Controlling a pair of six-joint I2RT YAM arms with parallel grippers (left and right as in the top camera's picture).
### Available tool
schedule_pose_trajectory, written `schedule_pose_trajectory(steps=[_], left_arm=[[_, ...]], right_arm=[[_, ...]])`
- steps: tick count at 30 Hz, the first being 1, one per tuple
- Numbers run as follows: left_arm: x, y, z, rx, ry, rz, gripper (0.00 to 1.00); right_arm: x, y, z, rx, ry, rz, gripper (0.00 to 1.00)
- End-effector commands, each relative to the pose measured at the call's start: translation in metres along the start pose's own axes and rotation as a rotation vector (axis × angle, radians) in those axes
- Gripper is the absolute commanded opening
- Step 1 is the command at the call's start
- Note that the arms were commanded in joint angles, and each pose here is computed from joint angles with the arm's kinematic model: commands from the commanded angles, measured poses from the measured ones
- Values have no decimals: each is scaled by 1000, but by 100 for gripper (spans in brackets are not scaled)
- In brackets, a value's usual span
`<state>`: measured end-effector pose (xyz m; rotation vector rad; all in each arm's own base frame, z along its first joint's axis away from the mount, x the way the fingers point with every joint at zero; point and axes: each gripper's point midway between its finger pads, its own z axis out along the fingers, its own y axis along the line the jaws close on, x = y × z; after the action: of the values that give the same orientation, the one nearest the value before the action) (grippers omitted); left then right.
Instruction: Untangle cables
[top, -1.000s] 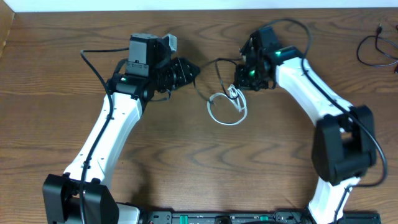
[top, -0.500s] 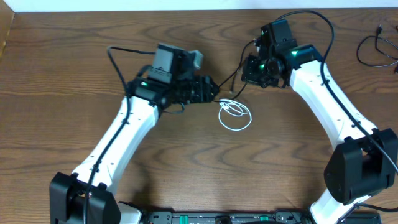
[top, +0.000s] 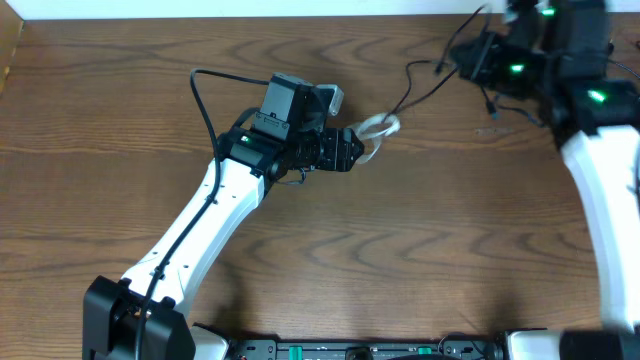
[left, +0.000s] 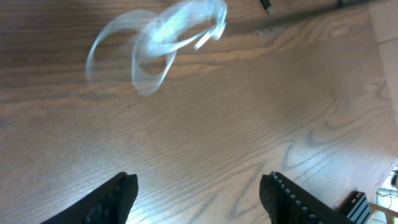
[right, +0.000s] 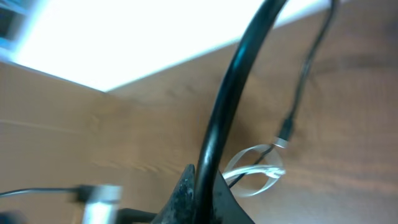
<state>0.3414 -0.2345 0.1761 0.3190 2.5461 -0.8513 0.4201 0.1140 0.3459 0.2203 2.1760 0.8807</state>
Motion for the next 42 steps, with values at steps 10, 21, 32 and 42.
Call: schedule_pose_trajectory(steps=[10, 21, 32, 42], left_arm=[[-19, 8, 23, 5, -47, 47, 77], [-20, 16, 40, 1, -39, 44, 77], [-18, 19, 50, 1, -25, 41, 77], [-18, -28, 83, 94, -67, 166, 80]], right_arm=[[-4, 73, -57, -244, -49, -38, 1], [-108, 161, -194, -699, -428, -187, 1], [-193, 113, -306, -683, -937, -1, 1], [-181, 120, -297, -664, -851, -86, 1]])
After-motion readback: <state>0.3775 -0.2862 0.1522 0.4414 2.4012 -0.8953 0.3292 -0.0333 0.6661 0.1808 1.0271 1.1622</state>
